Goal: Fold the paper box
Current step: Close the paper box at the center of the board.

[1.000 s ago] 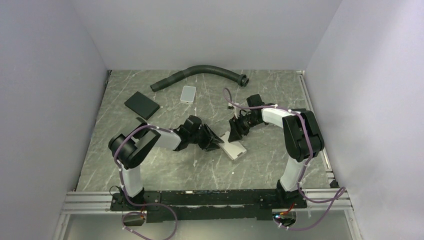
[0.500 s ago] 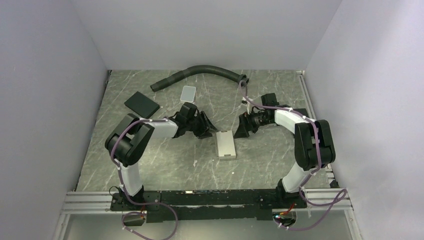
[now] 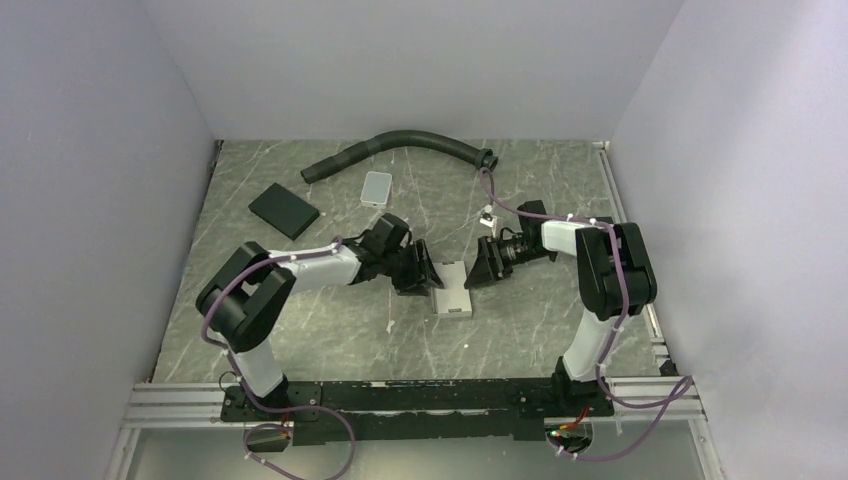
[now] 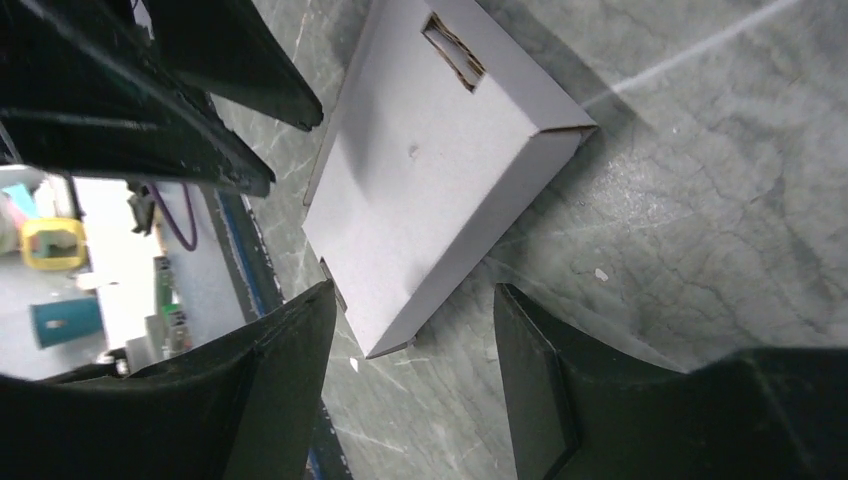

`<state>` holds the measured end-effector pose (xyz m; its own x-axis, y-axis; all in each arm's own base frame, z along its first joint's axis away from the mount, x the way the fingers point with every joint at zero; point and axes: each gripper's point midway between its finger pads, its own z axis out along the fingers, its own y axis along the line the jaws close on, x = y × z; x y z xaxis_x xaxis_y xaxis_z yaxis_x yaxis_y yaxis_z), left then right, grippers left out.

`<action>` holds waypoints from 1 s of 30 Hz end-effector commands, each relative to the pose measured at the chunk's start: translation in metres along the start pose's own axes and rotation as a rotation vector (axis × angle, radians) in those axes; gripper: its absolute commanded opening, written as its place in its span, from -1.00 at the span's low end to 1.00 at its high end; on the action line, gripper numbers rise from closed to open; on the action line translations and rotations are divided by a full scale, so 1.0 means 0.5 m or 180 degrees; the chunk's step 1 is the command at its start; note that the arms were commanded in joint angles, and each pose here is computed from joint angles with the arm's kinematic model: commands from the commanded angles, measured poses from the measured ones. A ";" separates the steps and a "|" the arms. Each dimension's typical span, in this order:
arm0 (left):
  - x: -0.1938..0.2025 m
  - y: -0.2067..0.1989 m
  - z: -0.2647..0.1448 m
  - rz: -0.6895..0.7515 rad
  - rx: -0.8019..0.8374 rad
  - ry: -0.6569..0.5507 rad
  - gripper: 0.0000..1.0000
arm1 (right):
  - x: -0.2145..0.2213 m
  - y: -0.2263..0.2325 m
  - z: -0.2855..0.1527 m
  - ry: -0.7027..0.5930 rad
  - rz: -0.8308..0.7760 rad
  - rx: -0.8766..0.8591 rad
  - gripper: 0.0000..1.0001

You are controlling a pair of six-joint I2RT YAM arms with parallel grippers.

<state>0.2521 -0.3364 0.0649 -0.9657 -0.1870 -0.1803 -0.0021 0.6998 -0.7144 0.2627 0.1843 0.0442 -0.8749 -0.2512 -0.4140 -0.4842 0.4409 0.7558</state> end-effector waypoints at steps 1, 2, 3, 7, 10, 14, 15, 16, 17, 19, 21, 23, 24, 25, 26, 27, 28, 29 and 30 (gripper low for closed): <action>0.012 0.017 0.021 -0.0140 -0.0375 0.0151 0.12 | 0.000 0.005 0.014 0.0015 0.0225 -0.0164 0.23; 0.013 0.014 0.025 -0.0135 -0.0364 0.0163 0.10 | 0.002 0.003 0.017 0.0027 0.0246 -0.0150 0.22; 0.014 0.011 0.028 -0.0141 -0.0345 0.0165 0.08 | 0.001 0.001 0.019 0.0036 0.0258 -0.0131 0.22; 0.017 -0.011 0.040 -0.0059 -0.0325 0.0231 -0.06 | 0.005 0.000 0.033 0.0084 0.0319 -0.0123 0.14; 0.026 -0.025 0.054 -0.0024 -0.0263 0.0335 -0.24 | 0.008 0.002 0.046 0.0110 0.0379 -0.0150 -0.10; 0.036 -0.034 0.071 0.0035 -0.0229 0.0434 -0.46 | 0.012 0.011 0.060 0.0146 0.0418 -0.0237 -0.41; 0.038 -0.037 0.074 0.0059 -0.0220 0.0451 -0.51 | 0.012 0.015 0.063 0.0144 0.0432 -0.0267 -0.46; 0.039 -0.039 0.076 0.0078 -0.0225 0.0466 -0.56 | 0.010 0.018 0.064 0.0130 0.0449 -0.0297 -0.50; 0.041 -0.043 0.080 0.0099 -0.0208 0.0486 -0.63 | 0.006 0.022 0.065 0.0108 0.0464 -0.0332 -0.54; 0.041 -0.051 0.086 0.0134 -0.0182 0.0506 -0.72 | 0.000 0.026 0.068 0.0085 0.0466 -0.0356 -0.56; 0.040 -0.053 0.089 0.0170 -0.0203 0.0506 -0.74 | 0.001 0.030 0.073 0.0099 0.0433 -0.0366 -0.56; 0.035 -0.058 0.090 0.0187 -0.0177 0.0473 -0.74 | 0.003 0.033 0.077 0.0102 0.0508 -0.0368 -0.56; 0.034 -0.063 0.090 0.0185 -0.0133 0.0452 -0.74 | 0.003 0.033 0.078 0.0093 0.0545 -0.0385 -0.55; 0.035 -0.065 0.091 0.0171 -0.0092 0.0456 -0.74 | 0.003 0.032 0.079 0.0086 0.0570 -0.0397 -0.54; 0.035 -0.066 0.094 0.0155 -0.0066 0.0452 -0.74 | 0.003 0.031 0.080 0.0083 0.0588 -0.0398 -0.52; 0.035 -0.064 0.096 0.0145 -0.0047 0.0455 -0.73 | 0.003 0.029 0.081 0.0079 0.0587 -0.0387 -0.48; 0.036 -0.060 0.100 0.0134 -0.0028 0.0460 -0.72 | 0.002 0.026 0.082 0.0077 0.0579 -0.0362 -0.43; 0.034 -0.056 0.103 0.0116 0.0000 0.0455 -0.71 | 0.002 0.023 0.082 0.0075 0.0564 -0.0332 -0.40; 0.034 -0.051 0.106 0.0107 0.0016 0.0448 -0.71 | 0.001 0.021 0.081 0.0068 0.0562 -0.0318 -0.37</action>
<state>0.2426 -0.3543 0.0406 -0.9945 -0.0912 -0.0511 -0.0434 0.8051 -0.5916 0.2577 0.2001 0.0257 -0.9645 -0.1632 -0.2078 -0.2616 0.4790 0.8379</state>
